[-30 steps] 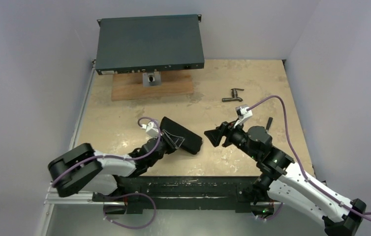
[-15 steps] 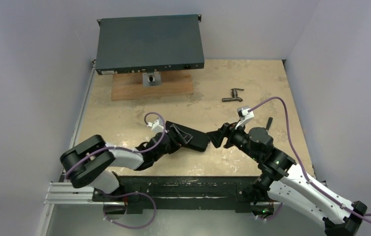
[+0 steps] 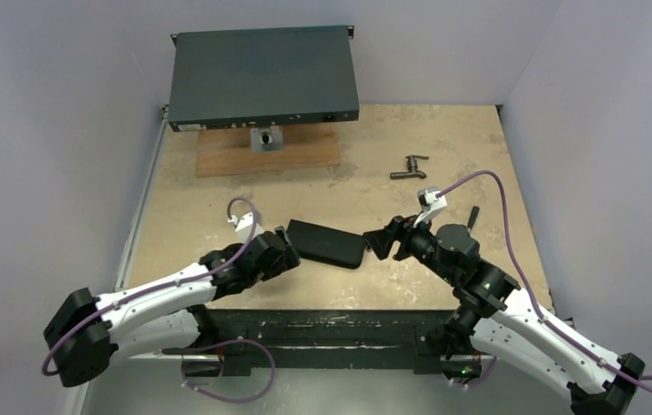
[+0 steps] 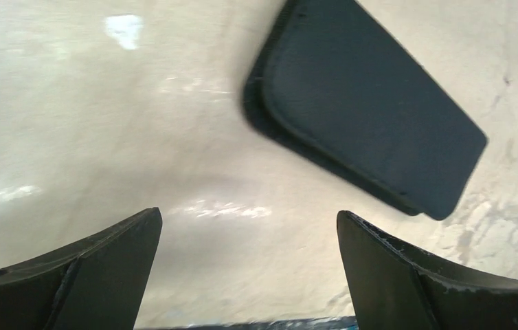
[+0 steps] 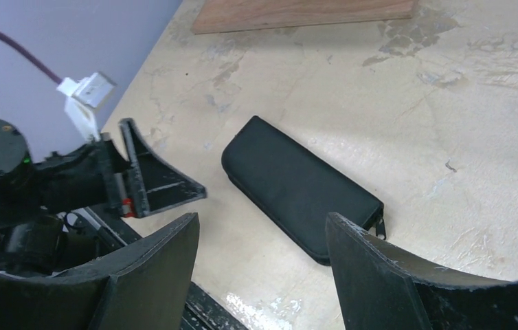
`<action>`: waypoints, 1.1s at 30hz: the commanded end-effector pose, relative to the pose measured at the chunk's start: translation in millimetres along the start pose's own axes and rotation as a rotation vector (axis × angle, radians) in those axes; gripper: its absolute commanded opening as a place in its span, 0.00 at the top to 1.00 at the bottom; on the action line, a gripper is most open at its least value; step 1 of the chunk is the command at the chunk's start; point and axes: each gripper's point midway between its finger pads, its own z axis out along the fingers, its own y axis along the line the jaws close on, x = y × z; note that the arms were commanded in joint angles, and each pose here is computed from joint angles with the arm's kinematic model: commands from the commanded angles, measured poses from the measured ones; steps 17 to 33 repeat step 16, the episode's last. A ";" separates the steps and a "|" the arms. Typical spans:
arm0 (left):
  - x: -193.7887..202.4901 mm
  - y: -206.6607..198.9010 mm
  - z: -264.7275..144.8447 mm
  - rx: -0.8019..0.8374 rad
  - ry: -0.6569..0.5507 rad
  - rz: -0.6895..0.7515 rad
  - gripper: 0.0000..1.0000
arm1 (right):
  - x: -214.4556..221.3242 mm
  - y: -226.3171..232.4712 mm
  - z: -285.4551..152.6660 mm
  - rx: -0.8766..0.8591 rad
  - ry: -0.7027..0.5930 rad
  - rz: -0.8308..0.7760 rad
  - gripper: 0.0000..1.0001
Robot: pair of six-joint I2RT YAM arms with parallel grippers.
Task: Sort the hair-cutting tools
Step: Place the hairdressing tool bag at the center of the board, then reset both arms
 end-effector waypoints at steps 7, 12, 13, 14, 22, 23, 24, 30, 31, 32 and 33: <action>-44.4 76.0 -53.3 -0.182 -0.195 0.070 0.00 | 12.0 -18.7 1.9 0.052 -0.017 -0.012 0.32; -59.9 83.6 -65.0 -0.213 -0.261 0.064 0.00 | 9.0 -23.6 -4.1 0.055 -0.074 0.011 0.30; -62.2 83.1 -66.2 -0.210 -0.270 0.065 0.00 | 4.3 -22.3 -7.1 0.048 -0.098 0.019 0.29; -64.4 82.7 -67.6 -0.208 -0.279 0.063 0.00 | -0.1 -24.4 -8.8 0.060 -0.122 0.028 0.28; -68.9 83.8 -70.8 -0.210 -0.299 0.053 0.00 | -9.5 -32.5 -12.1 0.110 -0.171 0.059 0.25; -68.9 83.8 -70.8 -0.210 -0.299 0.053 0.00 | -9.5 -32.5 -12.1 0.110 -0.171 0.059 0.25; -68.9 83.8 -70.8 -0.210 -0.299 0.053 0.00 | -9.5 -32.5 -12.1 0.110 -0.171 0.059 0.25; -68.9 83.8 -70.8 -0.210 -0.299 0.053 0.00 | -9.5 -32.5 -12.1 0.110 -0.171 0.059 0.25; -68.9 83.8 -70.8 -0.210 -0.299 0.053 0.00 | -9.5 -32.5 -12.1 0.110 -0.171 0.059 0.25; -68.9 83.8 -70.8 -0.210 -0.299 0.053 0.00 | -9.5 -32.5 -12.1 0.110 -0.171 0.059 0.25; -68.9 83.8 -70.8 -0.210 -0.299 0.053 0.00 | -9.5 -32.5 -12.1 0.110 -0.171 0.059 0.25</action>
